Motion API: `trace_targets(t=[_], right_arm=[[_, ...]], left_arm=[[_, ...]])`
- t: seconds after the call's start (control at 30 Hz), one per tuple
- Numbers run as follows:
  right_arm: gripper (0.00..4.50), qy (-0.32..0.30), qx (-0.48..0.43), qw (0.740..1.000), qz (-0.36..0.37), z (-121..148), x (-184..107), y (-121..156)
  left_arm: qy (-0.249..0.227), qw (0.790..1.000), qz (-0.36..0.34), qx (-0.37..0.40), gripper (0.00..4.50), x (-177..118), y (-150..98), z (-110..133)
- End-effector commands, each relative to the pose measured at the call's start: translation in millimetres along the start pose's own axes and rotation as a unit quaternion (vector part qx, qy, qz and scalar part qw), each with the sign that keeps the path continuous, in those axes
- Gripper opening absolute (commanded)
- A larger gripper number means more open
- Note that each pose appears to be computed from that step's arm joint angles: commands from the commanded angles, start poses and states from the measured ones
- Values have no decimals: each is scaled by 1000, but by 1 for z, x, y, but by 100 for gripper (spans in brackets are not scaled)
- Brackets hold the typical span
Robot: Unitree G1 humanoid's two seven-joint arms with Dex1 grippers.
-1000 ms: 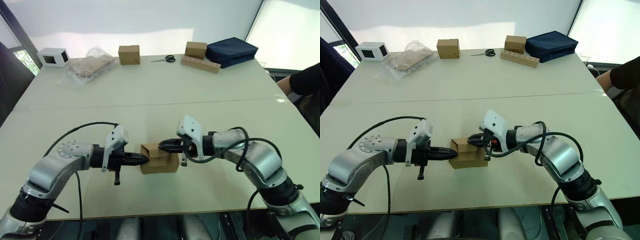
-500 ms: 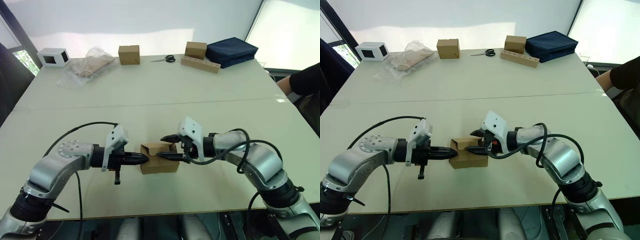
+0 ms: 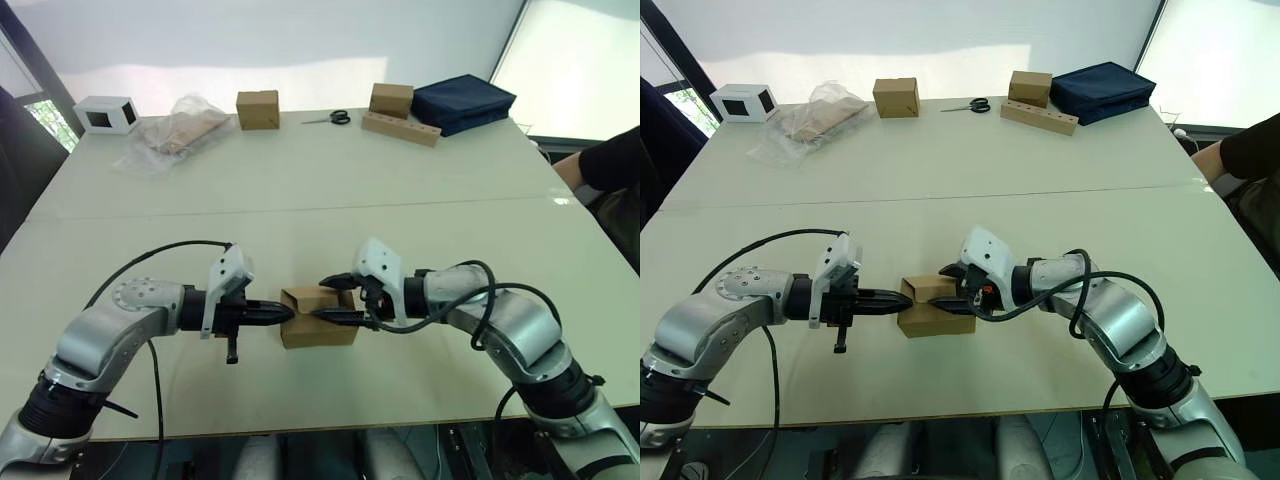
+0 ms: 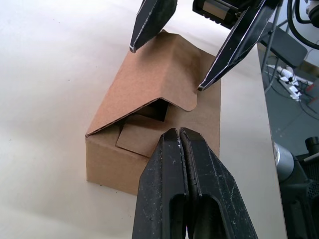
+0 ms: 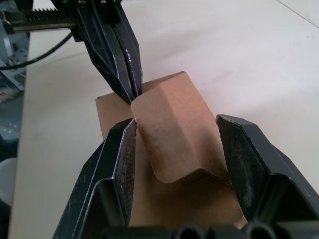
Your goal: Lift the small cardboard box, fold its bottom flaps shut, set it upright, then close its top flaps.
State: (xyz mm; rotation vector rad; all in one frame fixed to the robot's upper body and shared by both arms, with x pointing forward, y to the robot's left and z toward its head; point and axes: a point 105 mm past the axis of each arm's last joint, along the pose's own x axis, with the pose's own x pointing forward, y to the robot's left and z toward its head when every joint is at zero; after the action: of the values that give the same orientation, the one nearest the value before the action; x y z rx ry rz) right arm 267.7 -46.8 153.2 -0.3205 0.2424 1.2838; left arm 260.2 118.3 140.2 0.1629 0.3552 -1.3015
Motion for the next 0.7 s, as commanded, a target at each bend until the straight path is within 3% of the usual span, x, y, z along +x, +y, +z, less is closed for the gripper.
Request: trace_targets(t=[0.03,0.4,0.7], right_arm=[[262,-20,-11,1000,11,11,-2,7],[262,-14,-17,1000,7,9,-3,5],[262,-17,-22,1000,0,11,-3,3]], left_arm=[[2,1000,14,3,0,-5,5,2],[-87,995,40,-17,0,-26,21,45],[-66,997,38,-17,0,2,21,31]])
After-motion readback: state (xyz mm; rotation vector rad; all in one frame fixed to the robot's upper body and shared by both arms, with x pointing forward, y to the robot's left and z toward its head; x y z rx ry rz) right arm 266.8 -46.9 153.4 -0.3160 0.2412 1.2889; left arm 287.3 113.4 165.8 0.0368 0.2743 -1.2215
